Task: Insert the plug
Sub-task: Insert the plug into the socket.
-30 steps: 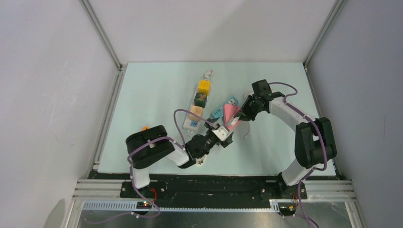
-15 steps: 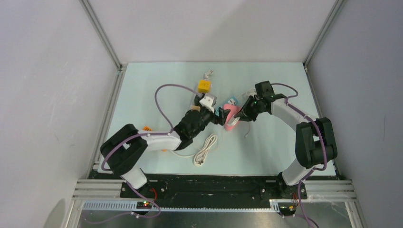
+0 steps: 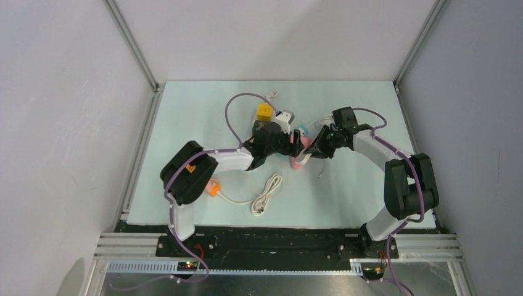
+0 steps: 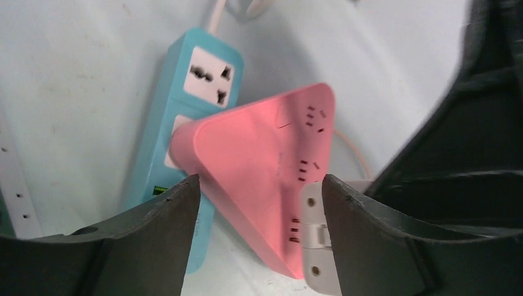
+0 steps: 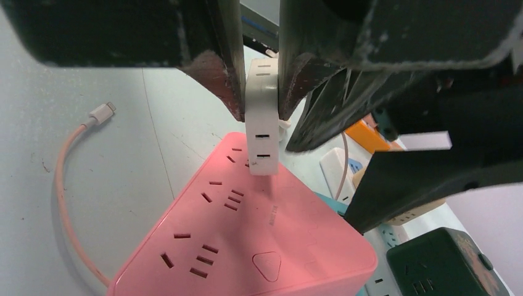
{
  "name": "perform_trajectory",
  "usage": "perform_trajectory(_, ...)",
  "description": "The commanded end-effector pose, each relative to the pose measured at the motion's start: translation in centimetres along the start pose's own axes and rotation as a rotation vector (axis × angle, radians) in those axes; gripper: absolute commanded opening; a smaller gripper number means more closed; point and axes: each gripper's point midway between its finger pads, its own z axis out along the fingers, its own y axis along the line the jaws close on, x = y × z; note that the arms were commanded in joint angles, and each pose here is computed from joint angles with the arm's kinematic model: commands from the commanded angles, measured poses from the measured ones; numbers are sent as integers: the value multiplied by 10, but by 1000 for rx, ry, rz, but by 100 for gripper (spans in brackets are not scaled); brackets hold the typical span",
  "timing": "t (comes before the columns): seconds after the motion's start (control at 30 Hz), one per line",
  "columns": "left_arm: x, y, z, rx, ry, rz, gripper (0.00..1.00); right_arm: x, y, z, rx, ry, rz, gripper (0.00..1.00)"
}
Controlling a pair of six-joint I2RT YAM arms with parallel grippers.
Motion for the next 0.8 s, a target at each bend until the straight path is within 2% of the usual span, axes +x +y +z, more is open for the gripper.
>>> perform_trajectory(0.0, 9, 15, 11, -21, 74, -58, 76, 13, -52, 19, 157, 16, -59, 0)
perform_trajectory(0.1, 13, 23, 18, -32, 110, -72, 72, 13, -52, 21, 144, 20, -61, 0)
perform_trajectory(0.4, 36, 45, 29, -107, 164, -53, 70, 6, -62, 23, 165, 8, -48, 0)
perform_trajectory(0.6, 46, 45, 29, -99, 192, -56, 64, 4, -74, 37, 188, 24, -36, 0)
perform_trajectory(0.77, 48, 45, 27, -96, 197, -48, 63, -3, -62, 40, 157, 8, 6, 0)
